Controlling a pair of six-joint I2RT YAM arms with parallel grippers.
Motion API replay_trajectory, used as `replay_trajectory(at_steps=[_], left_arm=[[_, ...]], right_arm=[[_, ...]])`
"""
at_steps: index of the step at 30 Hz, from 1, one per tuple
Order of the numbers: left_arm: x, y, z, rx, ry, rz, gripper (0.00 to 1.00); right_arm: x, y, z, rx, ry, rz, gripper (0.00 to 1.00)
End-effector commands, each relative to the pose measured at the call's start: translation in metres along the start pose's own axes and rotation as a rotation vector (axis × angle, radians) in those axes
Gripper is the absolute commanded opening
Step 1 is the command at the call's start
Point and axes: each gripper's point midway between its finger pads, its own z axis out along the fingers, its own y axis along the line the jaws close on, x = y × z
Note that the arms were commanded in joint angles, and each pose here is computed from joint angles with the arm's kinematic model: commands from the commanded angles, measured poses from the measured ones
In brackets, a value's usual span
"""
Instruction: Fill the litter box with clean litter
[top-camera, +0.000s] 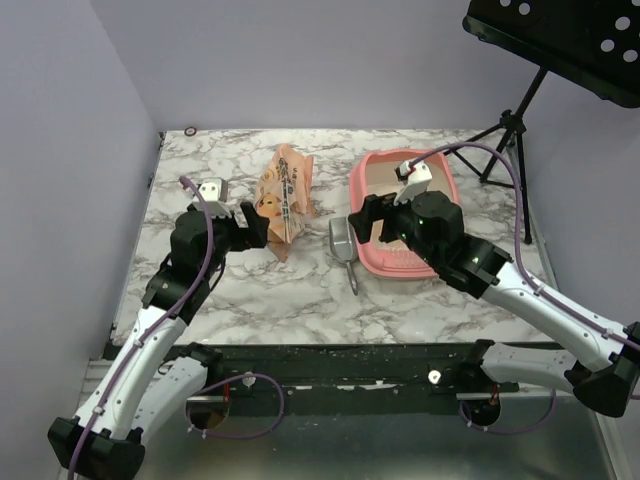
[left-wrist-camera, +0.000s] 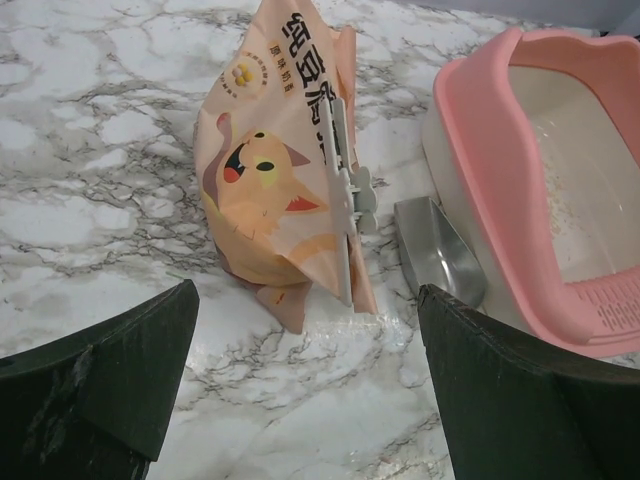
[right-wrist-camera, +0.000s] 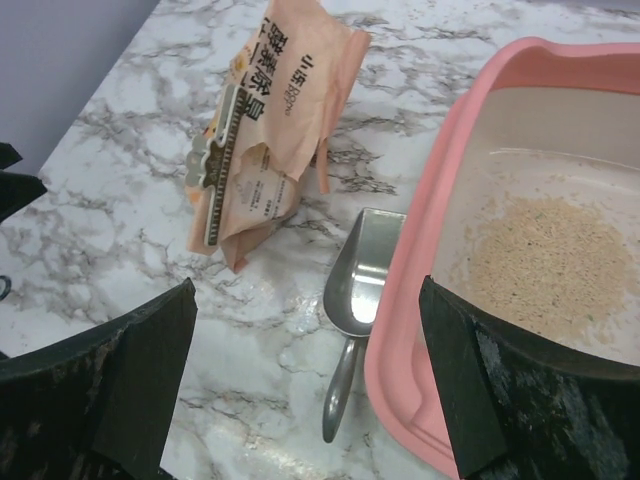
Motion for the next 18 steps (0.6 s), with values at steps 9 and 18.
replay_trajectory(at_steps=[9, 18], left_arm=[[-0.003, 0.008, 0.011, -0.053, 0.038, 0.047, 0.99], [-0.002, 0.019, 0.004, -0.100, 0.014, 0.060, 0.99]], right_arm=[[0.007, 0.005, 0.024, 0.014, 0.081, -0.064, 1.00], [-0.005, 0.045, 0.050, -0.133, 0.099, -0.054, 0.98]])
